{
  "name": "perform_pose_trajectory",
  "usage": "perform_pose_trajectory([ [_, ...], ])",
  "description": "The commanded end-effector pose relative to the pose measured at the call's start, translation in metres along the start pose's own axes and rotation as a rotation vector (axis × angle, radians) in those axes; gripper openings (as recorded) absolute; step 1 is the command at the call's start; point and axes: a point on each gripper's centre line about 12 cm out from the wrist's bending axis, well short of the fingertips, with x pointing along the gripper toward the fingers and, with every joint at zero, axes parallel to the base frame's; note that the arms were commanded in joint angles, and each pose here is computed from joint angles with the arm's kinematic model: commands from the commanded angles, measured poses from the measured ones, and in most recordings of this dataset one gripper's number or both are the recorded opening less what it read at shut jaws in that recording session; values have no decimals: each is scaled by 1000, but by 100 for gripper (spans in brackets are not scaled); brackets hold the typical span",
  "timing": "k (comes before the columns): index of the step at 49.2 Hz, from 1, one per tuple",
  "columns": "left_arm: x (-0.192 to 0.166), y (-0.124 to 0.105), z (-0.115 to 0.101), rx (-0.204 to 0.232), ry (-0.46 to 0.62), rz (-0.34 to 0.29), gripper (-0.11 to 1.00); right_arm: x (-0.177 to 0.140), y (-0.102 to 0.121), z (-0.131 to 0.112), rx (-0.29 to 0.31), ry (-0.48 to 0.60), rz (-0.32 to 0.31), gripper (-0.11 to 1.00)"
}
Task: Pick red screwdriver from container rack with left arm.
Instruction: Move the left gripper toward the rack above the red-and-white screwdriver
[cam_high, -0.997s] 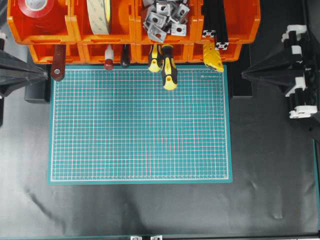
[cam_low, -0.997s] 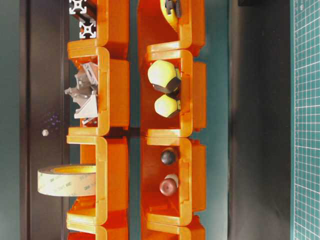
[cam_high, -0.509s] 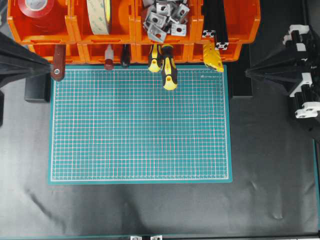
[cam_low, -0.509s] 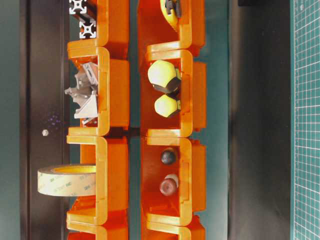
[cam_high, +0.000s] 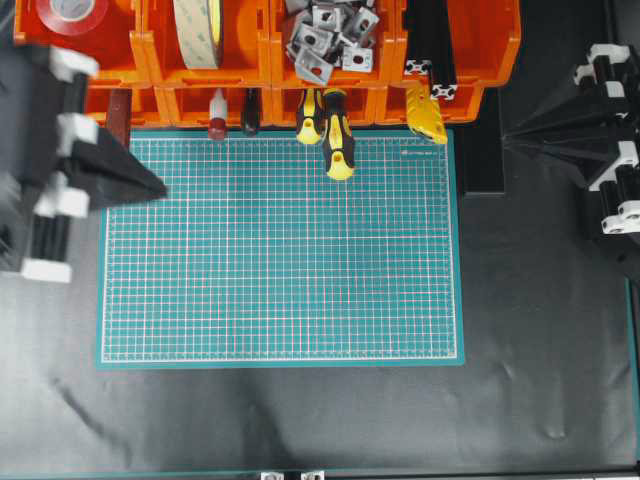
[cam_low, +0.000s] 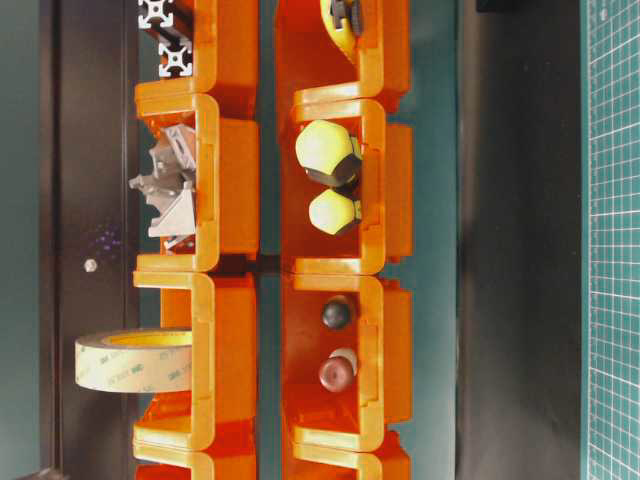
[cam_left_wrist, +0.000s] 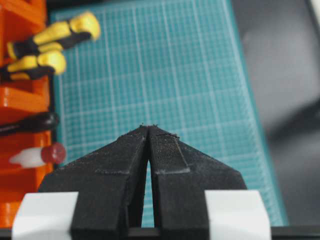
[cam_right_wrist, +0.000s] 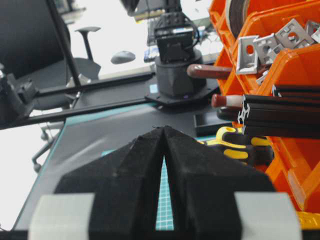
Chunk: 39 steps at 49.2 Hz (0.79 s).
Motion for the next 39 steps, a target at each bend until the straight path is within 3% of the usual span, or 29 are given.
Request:
perform_pose_trajectory([
  [1,1,-8,16,118,43,63,0,2,2,10,2,-24,4,0],
  [6,7,-15,23,246,156,228,0,2,2,9,-3,-24,4,0],
  [10,9,-22,29,266,237,426,0,2,2,9,-8,-26,4,0],
  [14,12,-33,30,272,263,548,0,2,1,8,-9,-26,4,0],
  [20,27,-51,23,306,280,580,0,1,1,7,-9,-24,5,0],
  [30,67,-69,14,405,343,622,0,-2,0,5,-14,-11,0,0],
  [39,85,-66,13,395,404,666,0,-7,-2,-10,-12,61,-9,0],
])
